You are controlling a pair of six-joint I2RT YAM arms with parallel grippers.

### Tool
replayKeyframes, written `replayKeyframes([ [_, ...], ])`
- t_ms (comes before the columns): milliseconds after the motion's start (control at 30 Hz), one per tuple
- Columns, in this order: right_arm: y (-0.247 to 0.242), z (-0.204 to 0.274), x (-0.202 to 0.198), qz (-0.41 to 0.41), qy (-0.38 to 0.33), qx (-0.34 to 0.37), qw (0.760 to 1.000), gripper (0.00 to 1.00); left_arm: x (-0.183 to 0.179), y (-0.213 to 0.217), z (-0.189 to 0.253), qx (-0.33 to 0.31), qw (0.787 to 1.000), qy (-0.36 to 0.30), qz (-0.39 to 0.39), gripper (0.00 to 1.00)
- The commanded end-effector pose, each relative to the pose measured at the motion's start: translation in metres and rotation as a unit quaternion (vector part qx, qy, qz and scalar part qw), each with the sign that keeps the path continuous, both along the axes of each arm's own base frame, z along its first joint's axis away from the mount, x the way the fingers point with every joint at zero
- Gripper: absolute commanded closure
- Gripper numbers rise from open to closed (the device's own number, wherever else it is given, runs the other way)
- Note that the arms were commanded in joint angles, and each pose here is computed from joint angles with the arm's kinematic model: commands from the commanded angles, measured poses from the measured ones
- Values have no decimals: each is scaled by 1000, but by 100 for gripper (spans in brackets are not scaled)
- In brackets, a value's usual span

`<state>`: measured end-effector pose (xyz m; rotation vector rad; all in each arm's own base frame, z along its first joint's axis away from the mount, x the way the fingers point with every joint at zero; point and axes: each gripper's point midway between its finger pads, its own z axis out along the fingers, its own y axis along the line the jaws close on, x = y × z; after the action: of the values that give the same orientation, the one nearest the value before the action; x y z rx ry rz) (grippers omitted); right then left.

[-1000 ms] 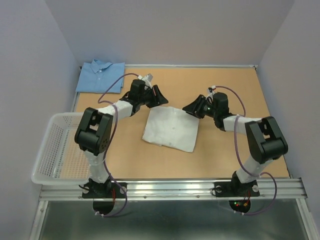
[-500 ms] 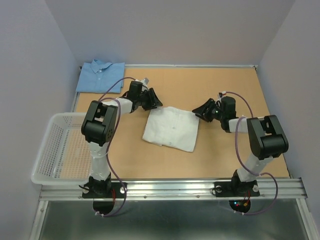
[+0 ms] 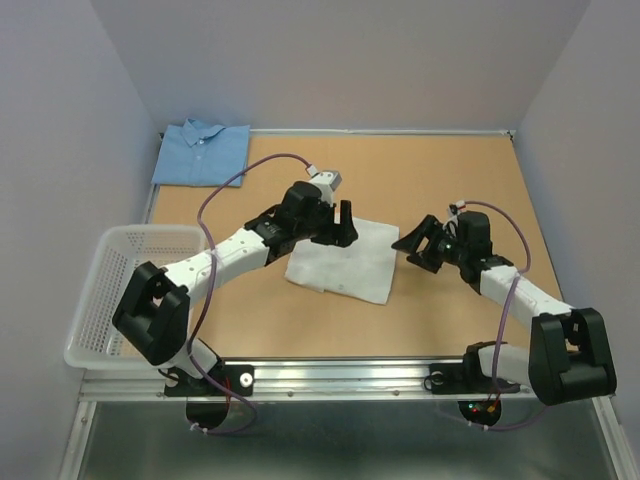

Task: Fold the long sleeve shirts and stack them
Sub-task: Fold the shirt

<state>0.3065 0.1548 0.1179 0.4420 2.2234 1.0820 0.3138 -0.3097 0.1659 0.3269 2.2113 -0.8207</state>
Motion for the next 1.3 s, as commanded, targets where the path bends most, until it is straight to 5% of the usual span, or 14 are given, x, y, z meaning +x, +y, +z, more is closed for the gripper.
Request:
replayKeyframes([
  [0, -4, -41, -48, -3, 111, -7, 994, 24, -5, 30, -33, 100, 994, -3, 40, 16],
  [200, -1, -68, -69, 9, 155, -12, 988, 23, -7, 17, -63, 146, 988, 21, 39, 25],
  [700, 30, -101, -72, 10, 177, -29, 984, 31, -8, 17, -110, 189, 979, 66, 41, 28],
  [933, 20, -116, -76, -10, 184, -54, 981, 51, -9, 20, -109, 192, 979, 61, 41, 28],
  [1000, 21, -111, -76, -8, 173, -49, 984, 64, -9, 19, -102, 189, 980, 53, 35, 28],
  [1133, 27, -87, -70, -2, 147, -26, 989, 88, -10, 17, -79, 183, 983, 6, 21, 28],
  [1267, 32, -71, -63, -1, 142, -12, 990, 97, -16, 14, -56, 189, 979, -76, -14, 27],
])
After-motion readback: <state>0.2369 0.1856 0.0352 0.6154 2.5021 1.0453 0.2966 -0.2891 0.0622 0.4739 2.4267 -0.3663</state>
